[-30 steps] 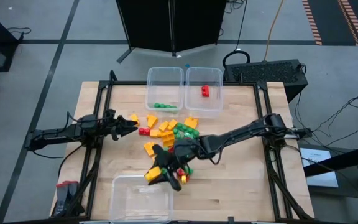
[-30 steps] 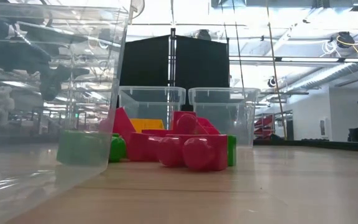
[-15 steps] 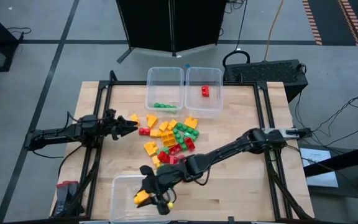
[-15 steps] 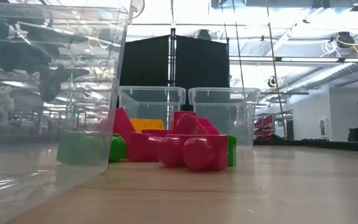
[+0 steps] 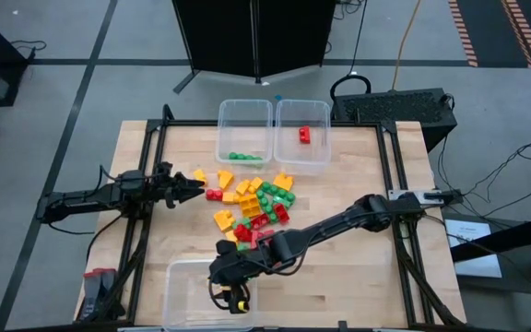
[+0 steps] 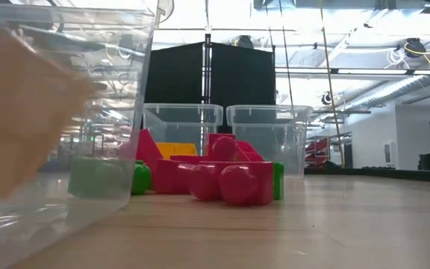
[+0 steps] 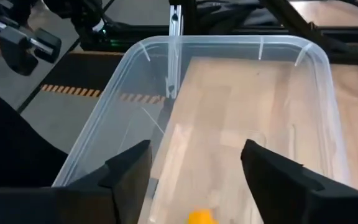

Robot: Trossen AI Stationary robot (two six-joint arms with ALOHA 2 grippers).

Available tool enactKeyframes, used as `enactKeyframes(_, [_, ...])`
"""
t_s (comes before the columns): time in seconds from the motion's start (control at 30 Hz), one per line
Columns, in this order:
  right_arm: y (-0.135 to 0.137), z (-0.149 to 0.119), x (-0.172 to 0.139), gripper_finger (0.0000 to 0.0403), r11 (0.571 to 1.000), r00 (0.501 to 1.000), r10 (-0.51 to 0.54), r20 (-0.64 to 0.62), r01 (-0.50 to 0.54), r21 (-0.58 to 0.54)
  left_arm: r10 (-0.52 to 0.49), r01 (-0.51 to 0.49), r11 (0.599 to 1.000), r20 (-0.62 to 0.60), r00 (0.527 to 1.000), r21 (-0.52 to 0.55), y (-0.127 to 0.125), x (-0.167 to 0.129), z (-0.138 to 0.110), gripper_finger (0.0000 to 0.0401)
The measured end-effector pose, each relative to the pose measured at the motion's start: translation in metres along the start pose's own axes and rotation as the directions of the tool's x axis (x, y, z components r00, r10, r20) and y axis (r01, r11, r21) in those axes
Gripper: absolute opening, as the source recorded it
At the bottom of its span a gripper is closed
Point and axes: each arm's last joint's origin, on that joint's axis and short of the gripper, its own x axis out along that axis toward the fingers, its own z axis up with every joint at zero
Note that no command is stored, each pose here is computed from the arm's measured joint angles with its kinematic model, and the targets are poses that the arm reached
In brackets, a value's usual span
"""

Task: Sort blocks
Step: Put the yellow game piece into the bottom transparent bin, then put the red game piece into the top right transparent bin

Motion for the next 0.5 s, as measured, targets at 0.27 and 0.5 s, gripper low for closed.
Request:
enactKeyframes(0.27, [-0.002, 0.035, -0.059, 0.0244, 0.998, 0.998, -0.059, 0.022, 0.060, -0.024, -0.001, 0.001, 1.000, 0.000, 1.000, 0.001, 0.000, 0.000, 0.000, 0.0210])
enactKeyframes(0.5, [-0.022, 0.042, -0.163, 0.0228, 0.916, 0.895, -0.401, -0.198, 0.391, -0.088, 0.001, 0.000, 1.000, -0.006, 1.000, 0.029, -0.004, -0.001, 0.003, 0.0210])
